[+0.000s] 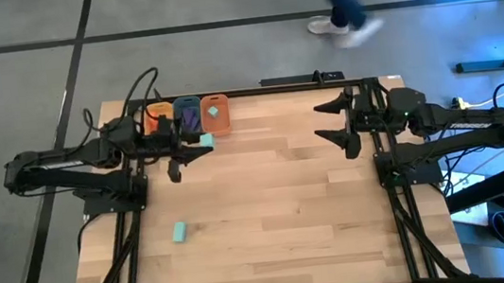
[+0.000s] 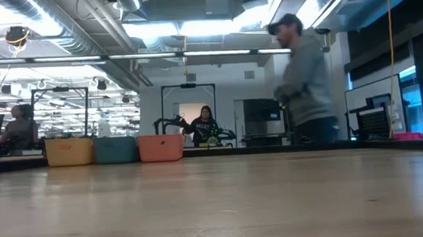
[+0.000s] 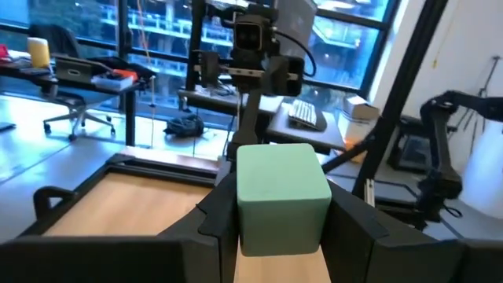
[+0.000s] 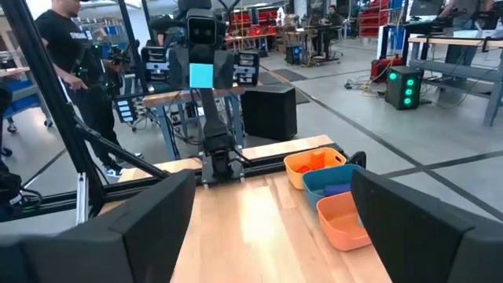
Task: Sort & place blocks by color
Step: Put the right blue block into the orange bin
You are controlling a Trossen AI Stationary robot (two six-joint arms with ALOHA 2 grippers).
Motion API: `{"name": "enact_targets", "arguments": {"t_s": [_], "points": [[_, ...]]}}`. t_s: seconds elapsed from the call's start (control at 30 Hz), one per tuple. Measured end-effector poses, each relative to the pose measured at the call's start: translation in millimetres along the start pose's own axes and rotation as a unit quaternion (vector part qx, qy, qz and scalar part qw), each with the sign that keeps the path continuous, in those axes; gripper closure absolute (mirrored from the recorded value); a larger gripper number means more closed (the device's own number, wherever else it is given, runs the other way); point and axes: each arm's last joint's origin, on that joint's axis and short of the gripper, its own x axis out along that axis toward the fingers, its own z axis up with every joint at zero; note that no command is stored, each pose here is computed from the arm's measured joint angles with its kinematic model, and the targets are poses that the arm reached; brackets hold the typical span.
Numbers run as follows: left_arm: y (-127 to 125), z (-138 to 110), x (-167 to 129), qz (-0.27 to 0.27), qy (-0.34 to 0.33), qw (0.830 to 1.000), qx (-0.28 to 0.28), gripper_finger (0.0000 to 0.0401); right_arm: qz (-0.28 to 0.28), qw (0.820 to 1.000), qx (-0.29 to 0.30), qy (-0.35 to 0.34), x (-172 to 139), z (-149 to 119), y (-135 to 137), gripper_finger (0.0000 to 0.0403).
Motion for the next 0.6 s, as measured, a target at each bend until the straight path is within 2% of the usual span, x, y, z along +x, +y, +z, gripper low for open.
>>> {"name": "enact_targets", "arguments": {"t_s": [0.3,0.47,0.6], "points": [[2,-3,1,0.023,-0.007,1.000,-0.015,0.0278,-0.001,1.000,-0.001,0.001,0,0,0,0.0060],[12,-7,6,0.085,-0.005,0.996,-0.041,0.0278,-0.001,1.000,0.001,0.002,0,0,0,0.0060],[34,-10,23,0.148,0.037,0.986,-0.062,0.0278,-0.001,1.000,0.001,0.002,0,0,0,0.0060]]}}
